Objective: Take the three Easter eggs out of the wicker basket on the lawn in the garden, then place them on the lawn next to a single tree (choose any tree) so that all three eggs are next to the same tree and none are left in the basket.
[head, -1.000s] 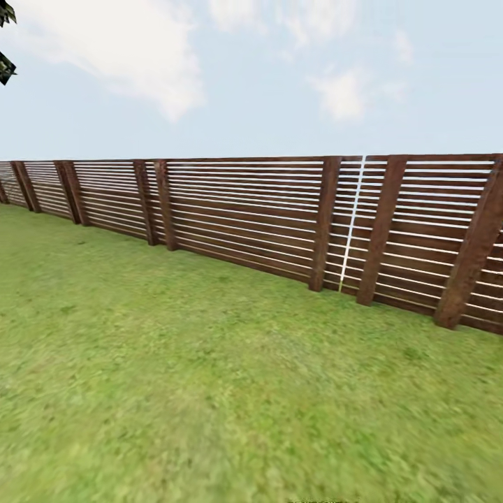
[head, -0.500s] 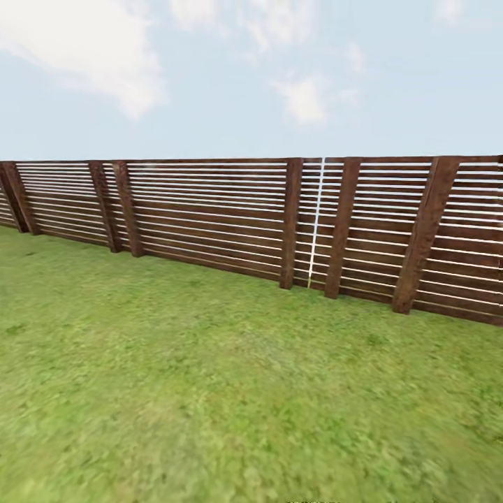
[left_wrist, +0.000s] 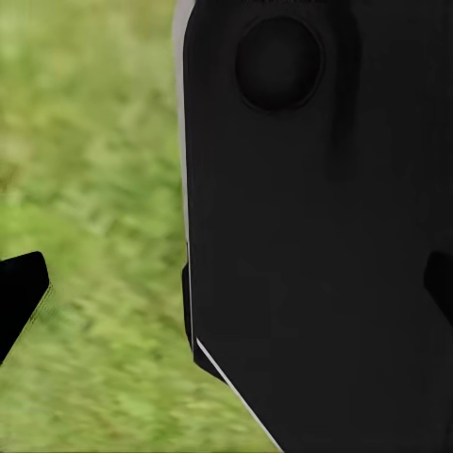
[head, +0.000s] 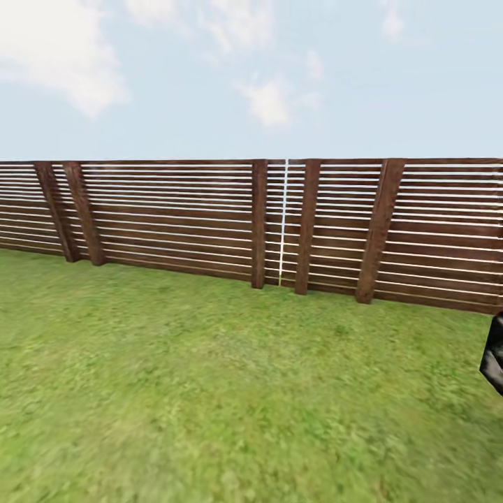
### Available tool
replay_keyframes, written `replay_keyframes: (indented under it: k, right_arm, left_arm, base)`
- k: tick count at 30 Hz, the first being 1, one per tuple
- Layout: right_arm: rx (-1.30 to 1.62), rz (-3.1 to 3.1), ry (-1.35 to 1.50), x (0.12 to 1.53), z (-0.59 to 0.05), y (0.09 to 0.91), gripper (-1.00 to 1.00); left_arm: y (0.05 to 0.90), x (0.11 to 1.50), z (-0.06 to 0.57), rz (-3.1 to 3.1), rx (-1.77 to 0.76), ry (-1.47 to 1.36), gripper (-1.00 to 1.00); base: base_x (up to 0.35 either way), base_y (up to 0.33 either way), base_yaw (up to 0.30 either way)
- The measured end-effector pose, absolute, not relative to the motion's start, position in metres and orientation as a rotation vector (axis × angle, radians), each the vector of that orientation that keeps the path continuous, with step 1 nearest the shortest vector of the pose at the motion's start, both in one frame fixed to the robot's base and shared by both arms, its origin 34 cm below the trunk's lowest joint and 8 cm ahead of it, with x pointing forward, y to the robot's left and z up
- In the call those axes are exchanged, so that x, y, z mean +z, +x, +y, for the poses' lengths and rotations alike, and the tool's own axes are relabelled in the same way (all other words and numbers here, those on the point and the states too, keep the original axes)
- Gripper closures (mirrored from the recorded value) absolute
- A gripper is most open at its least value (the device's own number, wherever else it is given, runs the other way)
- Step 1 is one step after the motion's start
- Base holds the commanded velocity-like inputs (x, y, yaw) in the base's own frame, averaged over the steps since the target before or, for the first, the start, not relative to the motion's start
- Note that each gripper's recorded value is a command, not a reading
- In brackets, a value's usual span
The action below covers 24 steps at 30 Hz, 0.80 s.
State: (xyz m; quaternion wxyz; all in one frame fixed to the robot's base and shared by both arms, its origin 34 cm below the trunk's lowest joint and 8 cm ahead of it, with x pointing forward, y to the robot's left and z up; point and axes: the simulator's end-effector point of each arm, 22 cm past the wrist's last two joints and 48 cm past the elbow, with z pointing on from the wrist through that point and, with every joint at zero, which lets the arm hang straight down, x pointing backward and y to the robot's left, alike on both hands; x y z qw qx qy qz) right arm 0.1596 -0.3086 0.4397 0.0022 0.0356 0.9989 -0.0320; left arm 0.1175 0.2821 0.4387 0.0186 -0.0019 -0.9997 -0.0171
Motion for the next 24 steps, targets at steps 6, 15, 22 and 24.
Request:
replay_keyframes:
  k: [6,15,22,24]
  right_arm:
    - [-0.102,3.131,0.112,0.4398,-0.3097,0.1606,-1.00]
    - [-0.102,3.127,0.112,0.4399,-0.3099,0.1620,-1.00]
    - [-0.102,3.125,0.112,0.4400,-0.3099,0.1630,-1.00]
    - [-0.102,3.124,0.112,0.4400,-0.3099,0.1634,-1.00]
  left_arm:
    - [0.1183,0.4387,0.2822,-3.106,-0.054,-0.006,-1.00]
    - [0.1196,0.4386,0.2817,-3.109,-0.053,-0.006,-1.00]
    - [0.1206,0.4385,0.2814,-3.112,-0.052,-0.007,-1.00]
    - [0.1209,0.4385,0.2812,-3.113,-0.052,-0.008,-1.00]
  base:
    - [0.000,0.000,-0.300]
    - [0.000,0.000,-0.300]
    - [0.000,0.000,-0.300]
    - [0.000,0.000,-0.300]
